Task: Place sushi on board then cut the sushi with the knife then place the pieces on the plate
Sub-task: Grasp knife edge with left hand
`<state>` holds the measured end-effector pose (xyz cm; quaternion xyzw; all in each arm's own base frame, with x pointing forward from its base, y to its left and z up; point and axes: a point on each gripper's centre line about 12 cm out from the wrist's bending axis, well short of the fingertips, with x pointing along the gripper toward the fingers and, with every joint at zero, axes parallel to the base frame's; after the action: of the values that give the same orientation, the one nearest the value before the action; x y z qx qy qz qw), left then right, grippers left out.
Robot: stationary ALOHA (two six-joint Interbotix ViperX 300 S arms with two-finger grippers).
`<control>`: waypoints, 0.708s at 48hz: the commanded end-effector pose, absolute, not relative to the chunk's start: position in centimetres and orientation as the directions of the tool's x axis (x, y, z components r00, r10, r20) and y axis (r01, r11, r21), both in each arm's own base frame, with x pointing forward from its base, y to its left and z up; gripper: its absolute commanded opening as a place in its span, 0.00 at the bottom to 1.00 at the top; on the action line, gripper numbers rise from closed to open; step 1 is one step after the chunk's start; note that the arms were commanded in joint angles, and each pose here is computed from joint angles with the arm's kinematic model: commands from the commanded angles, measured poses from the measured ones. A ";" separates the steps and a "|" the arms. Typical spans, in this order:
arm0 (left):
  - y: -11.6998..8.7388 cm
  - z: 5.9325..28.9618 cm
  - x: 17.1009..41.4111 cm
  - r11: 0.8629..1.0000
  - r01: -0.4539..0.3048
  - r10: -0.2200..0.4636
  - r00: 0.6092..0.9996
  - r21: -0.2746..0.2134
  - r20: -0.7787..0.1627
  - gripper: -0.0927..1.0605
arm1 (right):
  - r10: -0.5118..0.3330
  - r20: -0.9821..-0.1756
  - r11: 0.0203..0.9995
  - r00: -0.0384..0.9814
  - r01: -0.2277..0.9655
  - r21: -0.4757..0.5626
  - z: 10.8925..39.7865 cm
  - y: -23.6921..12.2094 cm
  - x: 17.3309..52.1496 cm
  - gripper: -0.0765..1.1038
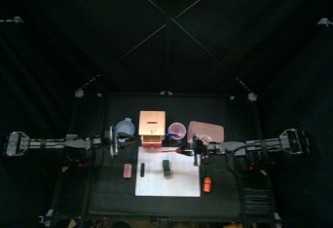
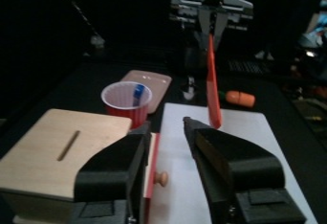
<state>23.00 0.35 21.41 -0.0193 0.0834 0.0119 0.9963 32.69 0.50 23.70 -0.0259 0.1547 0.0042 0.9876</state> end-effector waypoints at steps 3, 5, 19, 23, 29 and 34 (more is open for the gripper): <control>-1.7 21.1 24.7 0.997 0.046 -0.055 0.983 -0.056 -0.176 0.82 | -0.001 -0.300 0.999 0.954 -0.014 -0.047 23.5 0.5 33.6 0.36; -1.9 20.8 25.0 0.997 0.049 -0.060 0.981 -0.061 -0.185 0.82 | -0.003 -0.304 0.999 0.953 -0.012 -0.046 23.4 0.5 33.8 0.36; -2.0 17.9 27.3 0.997 0.026 -0.046 0.953 -0.073 -0.299 0.81 | -0.009 -0.312 0.999 0.950 -0.004 -0.043 23.2 0.3 34.3 0.36; -2.0 17.0 28.0 0.997 0.011 -0.037 0.943 -0.078 -0.331 0.81 | -0.008 -0.310 0.999 0.951 -0.007 -0.047 23.2 0.3 34.4 0.36; -2.0 16.3 29.1 0.997 -0.002 -0.028 0.933 -0.082 -0.358 0.80 | -0.009 -0.310 0.999 0.951 -0.004 -0.043 23.2 0.3 34.4 0.36; -1.9 16.3 29.3 0.996 -0.011 -0.023 0.934 -0.094 -0.357 0.75 | -0.010 -0.312 0.999 0.950 -0.004 -0.044 23.2 0.2 34.4 0.36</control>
<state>28.48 -1.92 15.38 -0.0417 0.2004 -0.0055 0.9788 34.02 0.30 21.92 -0.0239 0.1790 0.0004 0.9836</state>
